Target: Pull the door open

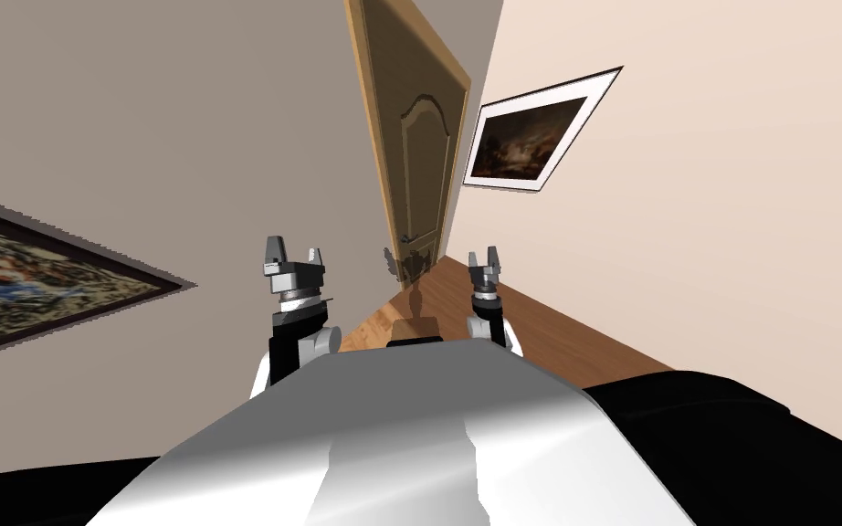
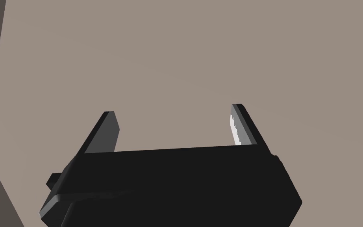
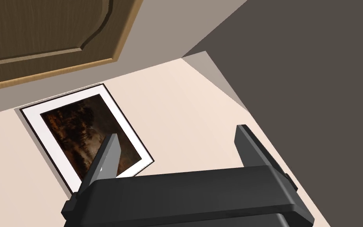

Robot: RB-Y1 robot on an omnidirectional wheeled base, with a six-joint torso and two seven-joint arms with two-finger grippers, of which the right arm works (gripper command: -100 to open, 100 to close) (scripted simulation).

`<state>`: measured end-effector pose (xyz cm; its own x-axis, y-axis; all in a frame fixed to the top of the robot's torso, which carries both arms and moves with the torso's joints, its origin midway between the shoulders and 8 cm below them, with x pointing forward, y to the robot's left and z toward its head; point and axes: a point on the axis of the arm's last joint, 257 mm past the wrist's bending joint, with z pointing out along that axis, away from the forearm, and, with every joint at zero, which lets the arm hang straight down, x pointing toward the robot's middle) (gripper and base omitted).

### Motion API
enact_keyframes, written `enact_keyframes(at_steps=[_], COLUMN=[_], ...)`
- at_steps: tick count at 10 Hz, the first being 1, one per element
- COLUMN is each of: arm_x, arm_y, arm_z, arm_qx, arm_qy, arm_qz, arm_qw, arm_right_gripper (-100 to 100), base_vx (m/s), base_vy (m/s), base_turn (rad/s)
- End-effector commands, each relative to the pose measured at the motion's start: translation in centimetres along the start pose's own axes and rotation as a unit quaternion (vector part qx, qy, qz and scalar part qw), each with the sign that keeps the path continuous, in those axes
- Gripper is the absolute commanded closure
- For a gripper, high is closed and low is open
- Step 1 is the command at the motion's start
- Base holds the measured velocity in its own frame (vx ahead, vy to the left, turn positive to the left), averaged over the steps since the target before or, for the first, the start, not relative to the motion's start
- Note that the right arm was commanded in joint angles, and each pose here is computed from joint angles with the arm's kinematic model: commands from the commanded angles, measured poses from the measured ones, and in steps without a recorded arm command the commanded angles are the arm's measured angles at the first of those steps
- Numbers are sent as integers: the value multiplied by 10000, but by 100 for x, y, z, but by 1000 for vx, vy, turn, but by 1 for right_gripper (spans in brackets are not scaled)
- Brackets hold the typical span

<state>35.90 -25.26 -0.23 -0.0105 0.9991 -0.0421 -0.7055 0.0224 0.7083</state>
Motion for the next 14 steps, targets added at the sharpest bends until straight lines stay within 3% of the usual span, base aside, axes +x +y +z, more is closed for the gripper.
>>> enact_keyframes(at_steps=[1, 7, 10, 14], arm_x=[16, 95, 137, 153], arm_y=[-160, -663, -969, -1231], arm_z=[-15, -119, -197, -295], arm_qx=[124, 540, 803, 1058], arm_qy=[55, 239, 355, 422], arm_qz=[56, 222, 305, 351], arm_qw=[9999, 9980, 9957, 9929], arm_right_gripper=[-100, -100, -100, -100], base_vx=[88, 79, 95, 60], base_vy=[-25, -19, -29, -27], base_turn=[111, 109, 146, 85])
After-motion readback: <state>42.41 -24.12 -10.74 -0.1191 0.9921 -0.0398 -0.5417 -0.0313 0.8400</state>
